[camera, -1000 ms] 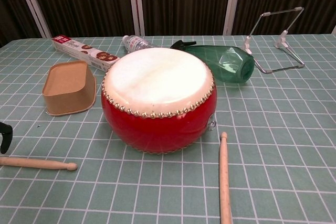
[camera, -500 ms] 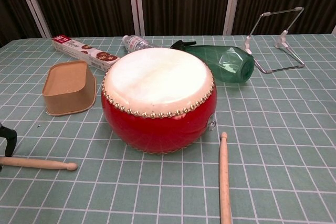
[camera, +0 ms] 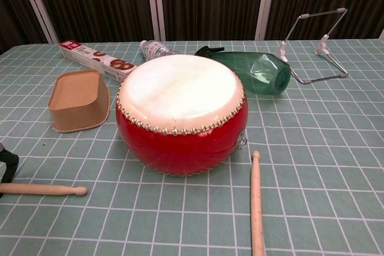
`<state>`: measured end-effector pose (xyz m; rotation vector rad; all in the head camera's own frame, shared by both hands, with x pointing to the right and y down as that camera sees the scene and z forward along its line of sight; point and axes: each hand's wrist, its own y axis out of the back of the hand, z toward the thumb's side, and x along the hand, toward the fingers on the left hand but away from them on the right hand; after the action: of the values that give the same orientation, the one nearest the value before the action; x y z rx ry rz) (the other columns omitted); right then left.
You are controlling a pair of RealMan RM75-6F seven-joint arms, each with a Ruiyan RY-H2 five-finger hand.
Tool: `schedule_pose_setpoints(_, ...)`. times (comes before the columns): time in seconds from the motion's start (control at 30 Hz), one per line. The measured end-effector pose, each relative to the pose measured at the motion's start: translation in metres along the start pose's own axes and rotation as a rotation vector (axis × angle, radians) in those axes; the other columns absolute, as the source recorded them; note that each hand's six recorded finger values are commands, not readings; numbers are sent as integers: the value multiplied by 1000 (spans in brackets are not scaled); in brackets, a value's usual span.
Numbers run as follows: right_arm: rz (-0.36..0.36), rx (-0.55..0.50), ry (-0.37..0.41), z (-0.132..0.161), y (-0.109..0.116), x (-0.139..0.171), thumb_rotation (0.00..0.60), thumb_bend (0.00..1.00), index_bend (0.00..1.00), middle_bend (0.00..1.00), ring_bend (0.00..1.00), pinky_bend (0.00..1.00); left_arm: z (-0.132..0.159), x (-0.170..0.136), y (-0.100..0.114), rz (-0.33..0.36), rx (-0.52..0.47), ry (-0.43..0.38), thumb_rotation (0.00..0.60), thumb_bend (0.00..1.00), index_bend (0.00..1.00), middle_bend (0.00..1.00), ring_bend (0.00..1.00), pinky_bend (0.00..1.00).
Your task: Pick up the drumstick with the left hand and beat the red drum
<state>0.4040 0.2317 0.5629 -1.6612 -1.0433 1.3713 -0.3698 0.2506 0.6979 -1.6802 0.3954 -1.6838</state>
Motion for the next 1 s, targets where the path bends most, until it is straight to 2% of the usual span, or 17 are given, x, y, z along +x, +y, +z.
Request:
schedule_pose_setpoints(0.13, -1, -2, -2, 0, 1, 0, 600, 321, 0, 0, 0, 1, -1, -1, 2, 1, -5, 4, 600, 518, 754, 1000, 1000, 1000)
schedule_pose_setpoints(0.27, 0, -4, -2, 0, 1, 0, 600, 322, 0, 0, 0, 1, 1, -3, 9, 16, -26, 3, 600, 535, 768, 1000, 1000, 1000)
schedule_pose_setpoints(0.47, 1, -7, -5, 0, 1, 0, 600, 322, 0, 0, 0, 1, 5, -14, 37, 80, -89, -22, 600, 559, 785, 1000, 1000, 1000)
schedule_pose_setpoints(0.87, 2, -11, -11, -1, 0, 0, 600, 322, 0, 0, 0, 1, -3, -53, 123, 279, -256, -75, 600, 567, 791, 1000, 1000, 1000)
schedule_pose_setpoints(1.0, 5, -13, -12, 0, -1, 0, 600, 322, 0, 0, 0, 1, -5, -65, 165, 367, -287, -97, 600, 567, 791, 1000, 1000, 1000)
